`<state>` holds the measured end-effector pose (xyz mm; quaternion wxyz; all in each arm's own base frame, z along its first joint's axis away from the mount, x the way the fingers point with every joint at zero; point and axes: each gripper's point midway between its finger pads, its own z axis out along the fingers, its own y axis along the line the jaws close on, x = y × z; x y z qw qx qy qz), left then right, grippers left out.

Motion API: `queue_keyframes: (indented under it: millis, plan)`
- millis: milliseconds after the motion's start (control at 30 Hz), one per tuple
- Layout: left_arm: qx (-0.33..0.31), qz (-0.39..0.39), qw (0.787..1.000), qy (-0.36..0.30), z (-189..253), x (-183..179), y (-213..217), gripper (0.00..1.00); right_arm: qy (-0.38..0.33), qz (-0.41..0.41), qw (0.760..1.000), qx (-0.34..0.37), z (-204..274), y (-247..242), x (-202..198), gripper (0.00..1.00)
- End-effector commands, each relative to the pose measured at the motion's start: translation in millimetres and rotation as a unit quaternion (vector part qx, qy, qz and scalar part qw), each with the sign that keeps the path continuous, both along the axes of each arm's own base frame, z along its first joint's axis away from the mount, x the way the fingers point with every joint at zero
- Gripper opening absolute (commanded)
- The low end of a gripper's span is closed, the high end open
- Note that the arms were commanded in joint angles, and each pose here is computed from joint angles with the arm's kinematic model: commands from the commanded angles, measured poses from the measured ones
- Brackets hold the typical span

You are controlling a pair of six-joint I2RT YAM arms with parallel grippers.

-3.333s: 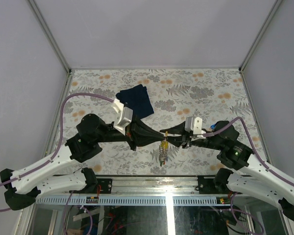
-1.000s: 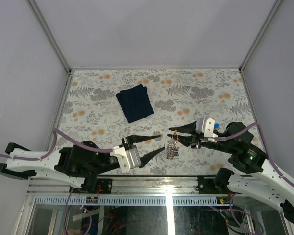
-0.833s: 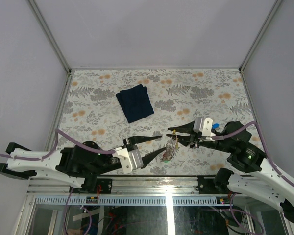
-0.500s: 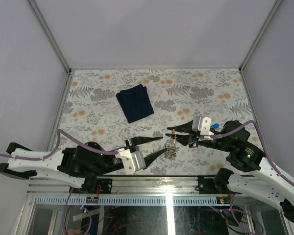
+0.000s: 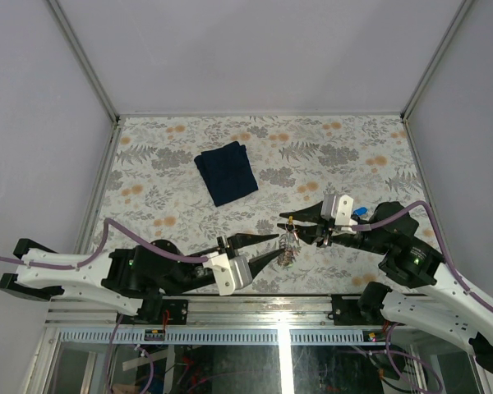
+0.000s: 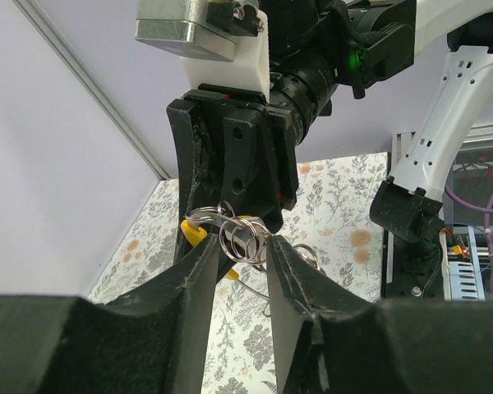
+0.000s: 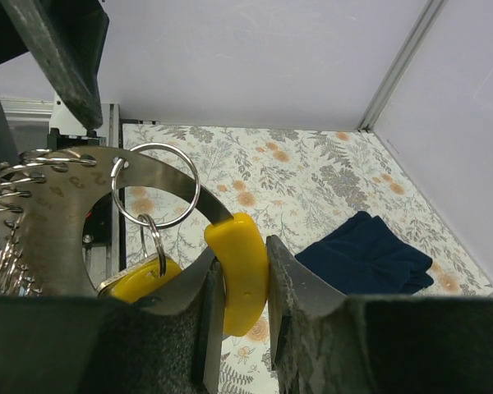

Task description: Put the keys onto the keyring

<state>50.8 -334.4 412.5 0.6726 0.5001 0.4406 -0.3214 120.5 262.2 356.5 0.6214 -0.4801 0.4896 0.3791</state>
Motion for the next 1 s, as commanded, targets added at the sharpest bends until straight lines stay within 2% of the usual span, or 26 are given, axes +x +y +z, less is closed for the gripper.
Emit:
queue_keyframes:
  millis: [0, 200, 433, 600, 967]
  plan:
    - [-0.026, 0.004, 1.000, -0.005, 19.4, -2.2, 1.2, 0.28, -0.030, 0.017, 0.998, 0.056, 46.3, -4.4, -11.4, 0.06]
    - [-0.027, 0.014, 1.000, -0.005, 21.2, 1.1, 2.6, 0.19, -0.028, 0.018, 0.998, 0.054, 44.6, -4.8, -12.1, 0.06]
    - [-0.030, 0.019, 0.999, -0.006, 23.6, 2.6, 4.1, 0.15, -0.028, 0.019, 0.998, 0.053, 43.6, -5.2, -12.7, 0.06]
    - [-0.033, 0.026, 0.999, -0.006, 25.8, 5.4, 6.7, 0.14, -0.026, 0.021, 0.998, 0.051, 42.2, -5.0, -13.5, 0.06]
    - [-0.034, 0.034, 0.999, -0.008, 27.9, 8.1, 10.3, 0.20, -0.025, 0.024, 0.998, 0.049, 42.1, -4.9, -14.6, 0.07]
